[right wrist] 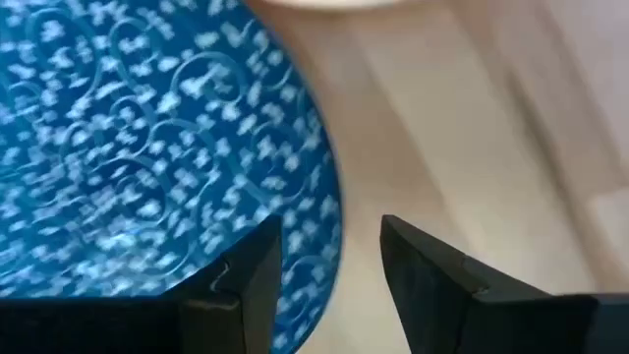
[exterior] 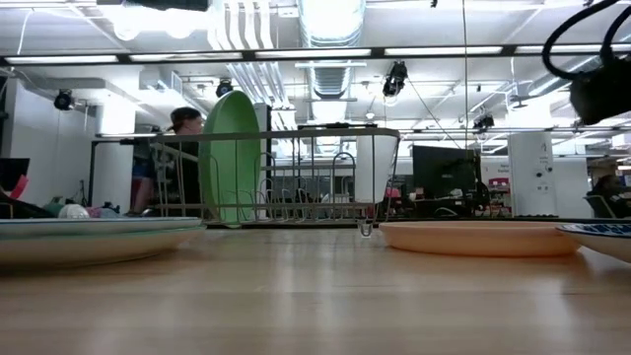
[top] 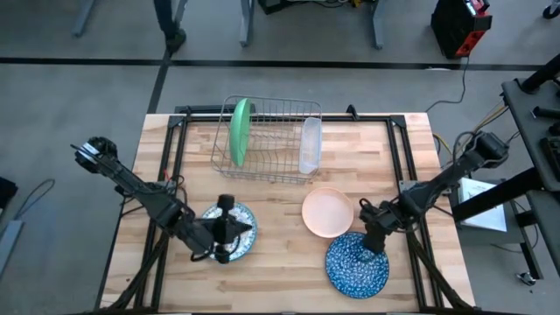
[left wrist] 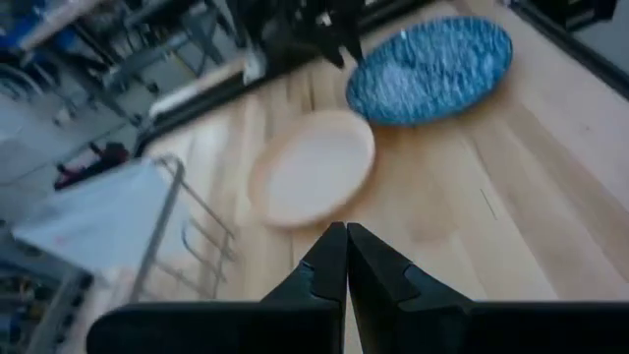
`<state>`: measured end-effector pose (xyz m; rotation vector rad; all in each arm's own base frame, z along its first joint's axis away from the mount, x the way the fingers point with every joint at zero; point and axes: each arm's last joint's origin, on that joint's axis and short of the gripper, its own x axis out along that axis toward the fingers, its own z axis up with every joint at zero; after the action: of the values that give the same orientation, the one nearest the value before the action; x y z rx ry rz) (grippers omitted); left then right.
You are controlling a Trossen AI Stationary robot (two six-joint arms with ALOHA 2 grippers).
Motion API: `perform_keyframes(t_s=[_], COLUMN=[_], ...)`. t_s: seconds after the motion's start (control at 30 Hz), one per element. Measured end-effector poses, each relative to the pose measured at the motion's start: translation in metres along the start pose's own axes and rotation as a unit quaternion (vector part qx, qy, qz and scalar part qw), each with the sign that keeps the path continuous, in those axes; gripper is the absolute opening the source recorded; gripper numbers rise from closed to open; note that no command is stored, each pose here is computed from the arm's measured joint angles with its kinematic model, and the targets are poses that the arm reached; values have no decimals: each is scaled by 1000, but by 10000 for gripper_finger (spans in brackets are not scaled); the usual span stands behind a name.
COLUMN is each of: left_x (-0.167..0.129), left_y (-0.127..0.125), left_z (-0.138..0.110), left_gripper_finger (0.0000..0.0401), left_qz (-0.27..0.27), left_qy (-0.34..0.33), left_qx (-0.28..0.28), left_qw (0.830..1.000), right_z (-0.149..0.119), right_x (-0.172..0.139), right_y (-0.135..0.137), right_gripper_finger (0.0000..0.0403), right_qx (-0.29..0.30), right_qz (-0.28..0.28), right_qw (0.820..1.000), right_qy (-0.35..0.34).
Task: Sort dishes
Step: Put the blue patterned plate into the dish rack
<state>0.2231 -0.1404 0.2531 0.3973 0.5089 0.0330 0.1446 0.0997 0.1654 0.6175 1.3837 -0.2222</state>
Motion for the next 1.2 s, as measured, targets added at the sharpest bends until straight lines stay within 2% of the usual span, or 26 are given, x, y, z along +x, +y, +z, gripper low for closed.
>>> perform_keyframes(t_s=[0.13, 0.33, 0.43, 0.6, 0.8, 1.0, 1.2], left_x=[10, 56, 87, 136, 186, 227, 248], left_y=[5, 8, 3, -5, -39, -63, -83], left_z=[16, 53, 61, 73, 86, 79, 64], left_gripper_finger=[0, 0, 0, 0, 0, 0, 0], left_qz=[-1, 18, -13, -96, -134, -175, -195], left_qy=[-21, -65, -66, -74, -78, -62, -19], left_qx=[17, 42, 79, 74, 95, 70, 39], left_qw=[1000, 997, 995, 990, 983, 980, 980], right_z=[-10, -31, -42, -62, -82, -92, -94], right_x=[-5, -8, -6, -2, 6, 20, 29], right_y=[3, 8, 10, 12, 11, 20, 28], right_gripper_finger=[148, 149, 160, 176, 181, 181, 181], right_qx=[37, 93, 121, 150, 181, 183, 162], right_qz=[17, 22, 17, 4, -28, -13, -23], right_qw=[999, 995, 992, 989, 983, 983, 985], right_qy=[3, 9, 10, -6, -13, -27, -47])
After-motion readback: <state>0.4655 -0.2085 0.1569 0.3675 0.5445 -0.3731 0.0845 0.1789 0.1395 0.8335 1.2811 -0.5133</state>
